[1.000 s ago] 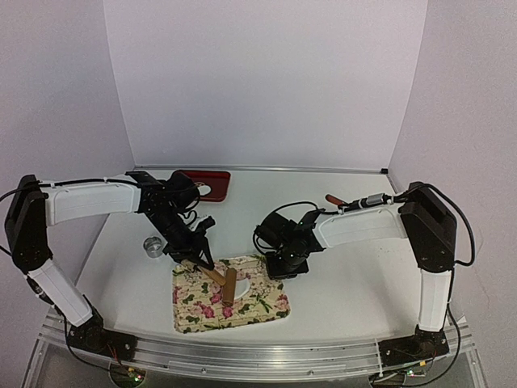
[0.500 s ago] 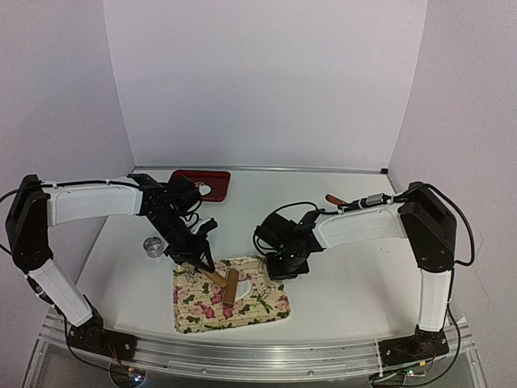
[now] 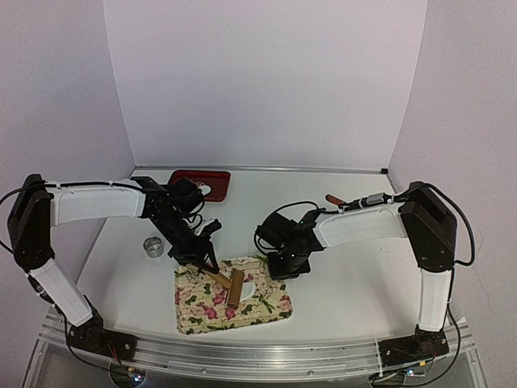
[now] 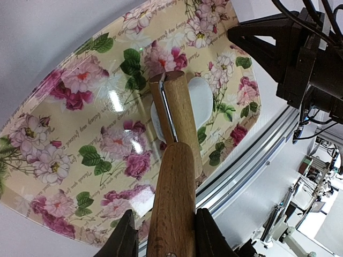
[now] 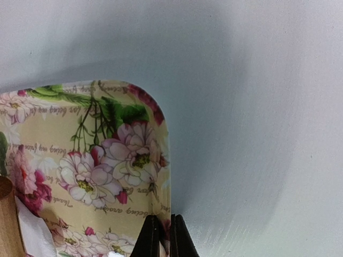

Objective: Roll out the dumpling wrappers from the dough

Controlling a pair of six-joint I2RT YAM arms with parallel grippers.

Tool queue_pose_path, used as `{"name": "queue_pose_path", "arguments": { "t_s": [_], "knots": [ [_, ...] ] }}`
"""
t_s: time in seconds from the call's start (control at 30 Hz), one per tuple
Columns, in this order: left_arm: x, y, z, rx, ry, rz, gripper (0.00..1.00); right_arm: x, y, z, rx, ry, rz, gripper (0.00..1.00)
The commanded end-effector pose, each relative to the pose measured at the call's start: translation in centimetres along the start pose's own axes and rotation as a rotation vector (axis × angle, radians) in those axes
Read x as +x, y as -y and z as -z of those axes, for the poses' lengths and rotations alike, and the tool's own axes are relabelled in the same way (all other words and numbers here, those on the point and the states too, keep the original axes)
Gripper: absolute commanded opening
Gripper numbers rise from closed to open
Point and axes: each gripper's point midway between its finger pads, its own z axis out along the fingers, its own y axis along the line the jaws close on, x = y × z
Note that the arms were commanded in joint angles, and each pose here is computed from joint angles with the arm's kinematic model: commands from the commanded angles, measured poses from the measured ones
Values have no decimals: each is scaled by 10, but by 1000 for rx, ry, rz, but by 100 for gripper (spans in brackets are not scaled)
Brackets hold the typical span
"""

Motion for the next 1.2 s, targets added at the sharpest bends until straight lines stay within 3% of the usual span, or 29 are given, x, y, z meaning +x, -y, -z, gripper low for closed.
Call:
{"name": "queue_pose_path", "arguments": {
  "t_s": [0.0,1.17],
  "knots": [
    [35,-55,-35,-220,-132,98,0,-5,12,1,63,23,3,0],
    [20,-47,-70,-224,-89,91,0,-4,14,2,67,26,-7,0]
  ]
}}
